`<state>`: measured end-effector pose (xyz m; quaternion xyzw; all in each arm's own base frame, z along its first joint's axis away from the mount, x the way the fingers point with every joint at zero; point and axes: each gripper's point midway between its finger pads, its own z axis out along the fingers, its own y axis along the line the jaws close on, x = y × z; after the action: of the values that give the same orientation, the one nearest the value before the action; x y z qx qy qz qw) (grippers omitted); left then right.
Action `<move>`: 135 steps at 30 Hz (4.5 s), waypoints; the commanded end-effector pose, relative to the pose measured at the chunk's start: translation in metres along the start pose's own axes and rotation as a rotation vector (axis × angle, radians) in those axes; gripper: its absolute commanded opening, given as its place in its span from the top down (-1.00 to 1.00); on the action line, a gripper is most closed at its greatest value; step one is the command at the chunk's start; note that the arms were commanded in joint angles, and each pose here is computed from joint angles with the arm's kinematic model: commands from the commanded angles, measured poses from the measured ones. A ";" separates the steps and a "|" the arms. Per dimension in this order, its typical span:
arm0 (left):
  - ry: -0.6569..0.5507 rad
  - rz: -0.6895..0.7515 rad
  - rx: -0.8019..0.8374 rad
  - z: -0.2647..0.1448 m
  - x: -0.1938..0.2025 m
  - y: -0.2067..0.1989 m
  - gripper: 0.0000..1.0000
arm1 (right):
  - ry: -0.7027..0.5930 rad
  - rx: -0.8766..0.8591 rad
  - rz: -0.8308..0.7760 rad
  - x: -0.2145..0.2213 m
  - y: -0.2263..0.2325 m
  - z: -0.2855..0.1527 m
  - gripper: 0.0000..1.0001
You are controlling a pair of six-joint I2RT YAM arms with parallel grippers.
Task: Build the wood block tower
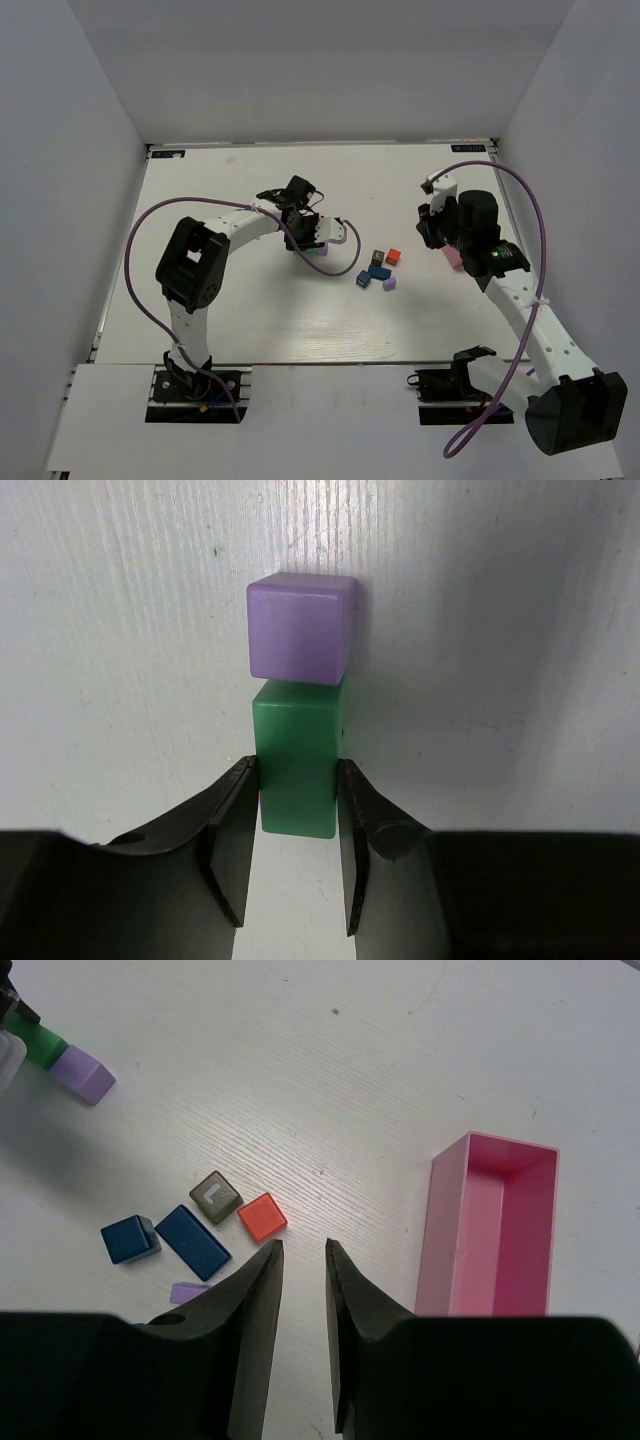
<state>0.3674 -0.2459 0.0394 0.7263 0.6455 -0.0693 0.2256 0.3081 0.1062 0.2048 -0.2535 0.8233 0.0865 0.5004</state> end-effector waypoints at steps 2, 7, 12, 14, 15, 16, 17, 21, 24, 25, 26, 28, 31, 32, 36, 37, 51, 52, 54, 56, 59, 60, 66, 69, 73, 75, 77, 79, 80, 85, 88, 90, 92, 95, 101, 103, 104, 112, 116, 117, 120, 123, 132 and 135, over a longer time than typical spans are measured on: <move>0.002 0.004 -0.003 -0.004 0.002 -0.001 0.87 | -0.023 -0.001 -0.015 -0.004 -0.001 0.002 0.41; 0.015 0.002 0.001 -0.003 0.005 -0.004 0.52 | -0.024 -0.001 -0.011 -0.004 -0.001 0.002 0.41; 0.019 0.000 0.009 -0.002 0.008 -0.007 -0.20 | -0.017 -0.002 -0.012 -0.002 0.000 0.003 0.41; 0.024 0.002 -0.004 -0.005 0.008 -0.004 -1.00 | -0.023 -0.001 -0.014 -0.004 -0.001 0.003 0.41; 0.024 -0.007 -0.004 -0.005 0.008 -0.005 -1.00 | -0.019 -0.005 -0.012 -0.003 0.000 0.003 0.41; 0.018 -0.004 -0.015 -0.005 0.006 -0.002 -1.00 | -0.023 -0.004 -0.013 -0.004 0.000 0.002 0.41; 0.032 -0.006 -0.012 -0.004 0.010 -0.004 -1.00 | -0.020 -0.003 -0.011 -0.003 0.000 0.003 0.41; 0.022 -0.007 -0.049 -0.014 0.005 0.003 -1.00 | -0.021 -0.012 -0.017 -0.004 0.004 0.003 0.41; 0.000 -0.018 -0.105 -0.028 -0.003 0.011 -1.00 | -0.017 0.005 -0.008 -0.002 -0.002 0.003 0.41; -0.004 -0.025 -0.135 -0.033 -0.004 0.016 -1.00 | -0.019 0.003 -0.012 -0.003 -0.001 0.003 0.41; -0.011 -0.029 -0.188 -0.041 -0.008 0.026 -1.00 | -0.019 0.001 -0.012 -0.003 -0.001 0.003 0.41; -0.057 -0.043 -0.245 -0.063 -0.024 0.030 -1.00 | -0.017 -0.001 -0.012 -0.002 -0.001 0.003 0.41; -0.151 -0.099 -0.341 -0.093 -0.042 0.039 -1.00 | -0.012 -0.013 -0.022 -0.001 0.001 0.005 0.21; -0.191 -0.116 -0.387 -0.105 -0.050 0.045 -1.00 | -0.012 -0.019 -0.027 0.000 0.002 0.005 0.17; -0.407 -0.237 -0.520 -0.174 -0.082 0.036 -1.00 | -0.018 -0.103 -0.066 0.002 0.015 0.006 0.03; -0.454 -0.293 -0.536 -0.185 -0.086 0.032 -1.00 | -0.017 -0.131 -0.074 0.004 0.020 0.006 -0.04; -0.706 -0.764 -0.548 -0.224 -0.055 -0.055 -1.00 | 0.069 -0.526 -0.317 0.036 0.079 0.031 0.04; -0.702 -0.768 -0.558 -0.224 -0.052 -0.056 -1.00 | 0.089 -0.512 -0.320 0.038 0.077 0.035 0.04; -0.692 -0.776 -0.572 -0.221 -0.045 -0.059 -1.00 | 0.119 -0.499 -0.336 0.040 0.075 0.045 0.07; -0.691 -0.765 -0.566 -0.223 -0.046 -0.062 -1.00 | 0.157 -0.469 -0.324 0.042 0.069 0.058 0.07; -0.660 -0.784 -0.586 -0.220 -0.038 -0.062 -1.00 | 0.218 -0.470 -0.301 0.047 0.068 0.070 -0.01; -0.656 -0.788 -0.595 -0.221 -0.037 -0.061 -1.00 | 0.230 -0.481 -0.303 0.048 0.071 0.070 -0.04; -0.648 -0.791 -0.591 -0.219 -0.036 -0.062 -1.00 | 0.253 -0.500 -0.342 0.057 0.074 0.084 -0.10; -0.656 -0.789 -0.595 -0.223 -0.038 -0.061 -1.00 | 0.269 -0.511 -0.375 0.062 0.075 0.091 -0.10; -0.672 -0.774 -0.562 -0.222 -0.043 -0.064 -1.00 | 0.287 -0.516 -0.411 0.068 0.075 0.100 -0.07; -0.672 -0.774 -0.562 -0.222 -0.043 -0.064 -1.00 | 0.292 -0.510 -0.418 0.068 0.074 0.103 -0.07; -0.672 -0.774 -0.562 -0.222 -0.043 -0.064 -1.00 | 0.306 -0.504 -0.419 0.070 0.072 0.108 -0.11; -0.676 -0.770 -0.553 -0.221 -0.044 -0.065 -1.00 | 0.316 -0.498 -0.423 0.071 0.071 0.111 -0.19; -0.676 -0.770 -0.553 -0.221 -0.044 -0.065 -1.00 | 0.323 -0.504 -0.429 0.071 0.073 0.114 -0.25; -0.680 -0.766 -0.544 -0.221 -0.046 -0.066 -1.00 | 0.350 -0.510 -0.428 0.076 0.074 0.120 -0.42; -0.684 -0.762 -0.536 -0.221 -0.047 -0.067 -1.00 | 0.362 -0.515 -0.437 0.081 0.075 0.122 -0.42; -0.684 -0.762 -0.536 -0.221 -0.047 -0.067 -1.00 | 0.370 -0.514 -0.442 0.083 0.075 0.123 -0.39; -0.684 -0.762 -0.536 -0.221 -0.047 -0.067 -1.00 | 0.375 -0.513 -0.441 0.085 0.074 0.125 -0.36; -0.684 -0.762 -0.536 -0.221 -0.047 -0.067 -1.00 | 0.395 -0.523 -0.451 0.093 0.076 0.126 -0.33; -0.688 -0.759 -0.528 -0.221 -0.048 -0.068 -1.00 | 0.422 -0.529 -0.458 0.103 0.076 0.127 -0.28; -0.680 -0.762 -0.523 -0.218 -0.048 -0.068 -1.00 | 0.430 -0.531 -0.459 0.106 0.076 0.129 -0.25; -0.680 -0.762 -0.523 -0.218 -0.048 -0.068 -1.00 | 0.428 -0.528 -0.460 0.105 0.076 0.129 -0.20; -0.680 -0.762 -0.523 -0.218 -0.048 -0.068 -1.00 | 0.447 -0.562 -0.477 0.112 0.080 0.131 0.29; -0.680 -0.762 -0.523 -0.218 -0.048 -0.068 -1.00 | 0.417 -0.573 -0.501 0.102 0.083 0.129 0.49; -0.680 -0.762 -0.523 -0.218 -0.048 -0.068 -1.00 | 0.399 -0.583 -0.514 0.097 0.086 0.128 0.49; -0.680 -0.762 -0.523 -0.218 -0.048 -0.068 -1.00 | 0.352 -0.613 -0.548 0.086 0.091 0.125 0.56; -0.677 -0.753 -0.526 -0.218 -0.048 -0.068 -1.00 | 0.331 -0.678 -0.583 0.082 0.104 0.120 0.59; -0.677 -0.753 -0.526 -0.218 -0.048 -0.068 -1.00 | 0.255 -0.774 -0.679 0.063 0.136 0.126 0.62; -0.681 -0.750 -0.518 -0.218 -0.049 -0.069 -1.00 | 0.249 -0.780 -0.689 0.059 0.140 0.134 0.60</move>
<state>0.2548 -0.1937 0.2339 0.3021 0.7482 -0.2064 0.5534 0.3128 0.2456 0.0645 -0.6723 0.6727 0.1765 0.2535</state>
